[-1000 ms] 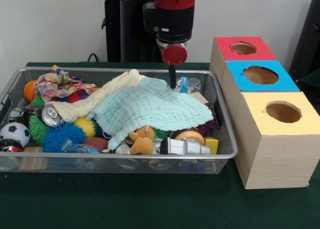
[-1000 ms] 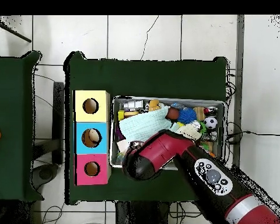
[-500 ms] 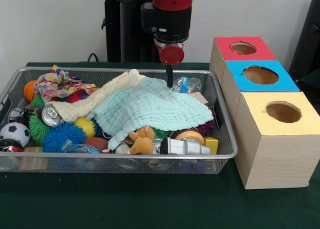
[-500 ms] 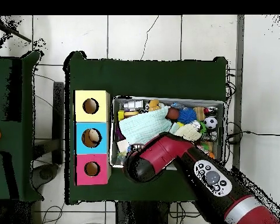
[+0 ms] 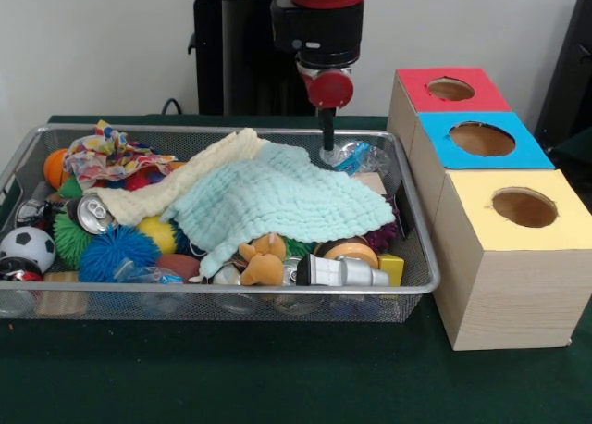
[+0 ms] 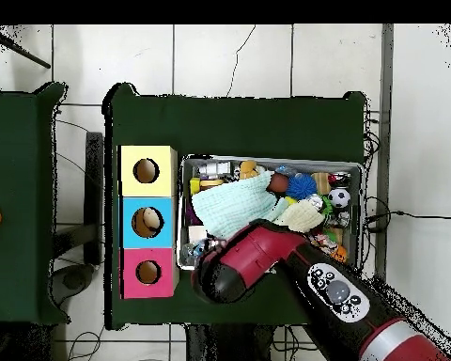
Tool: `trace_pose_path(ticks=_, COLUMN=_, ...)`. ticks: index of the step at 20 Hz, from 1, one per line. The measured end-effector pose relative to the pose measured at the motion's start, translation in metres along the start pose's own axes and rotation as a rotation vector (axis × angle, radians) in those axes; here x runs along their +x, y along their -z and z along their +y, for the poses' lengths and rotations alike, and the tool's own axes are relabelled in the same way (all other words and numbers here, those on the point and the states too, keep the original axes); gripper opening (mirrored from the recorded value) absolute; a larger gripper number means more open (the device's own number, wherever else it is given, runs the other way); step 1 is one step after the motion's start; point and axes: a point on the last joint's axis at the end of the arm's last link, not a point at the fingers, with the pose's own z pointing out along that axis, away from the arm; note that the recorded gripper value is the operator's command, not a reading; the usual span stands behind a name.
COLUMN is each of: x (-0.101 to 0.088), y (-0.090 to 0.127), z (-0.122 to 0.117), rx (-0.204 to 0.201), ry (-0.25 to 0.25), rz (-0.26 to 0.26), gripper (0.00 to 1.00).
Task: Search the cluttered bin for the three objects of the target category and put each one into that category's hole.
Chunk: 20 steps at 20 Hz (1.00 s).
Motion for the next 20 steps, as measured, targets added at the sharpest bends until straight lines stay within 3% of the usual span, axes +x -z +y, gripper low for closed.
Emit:
trace_pose_path(ticks=7, x=-0.014, y=0.015, z=0.011, rx=-0.01, ry=0.019, rz=-0.025, gripper=1.0)
trace_pose_path(ticks=14, x=-0.053, y=0.028, z=0.021, rx=-0.034, ry=0.06, rz=-0.079, gripper=1.0)
trace_pose_path(ticks=20, x=-0.089, y=0.029, z=0.026, rx=-0.039, ry=0.131, rz=-0.099, gripper=1.0)
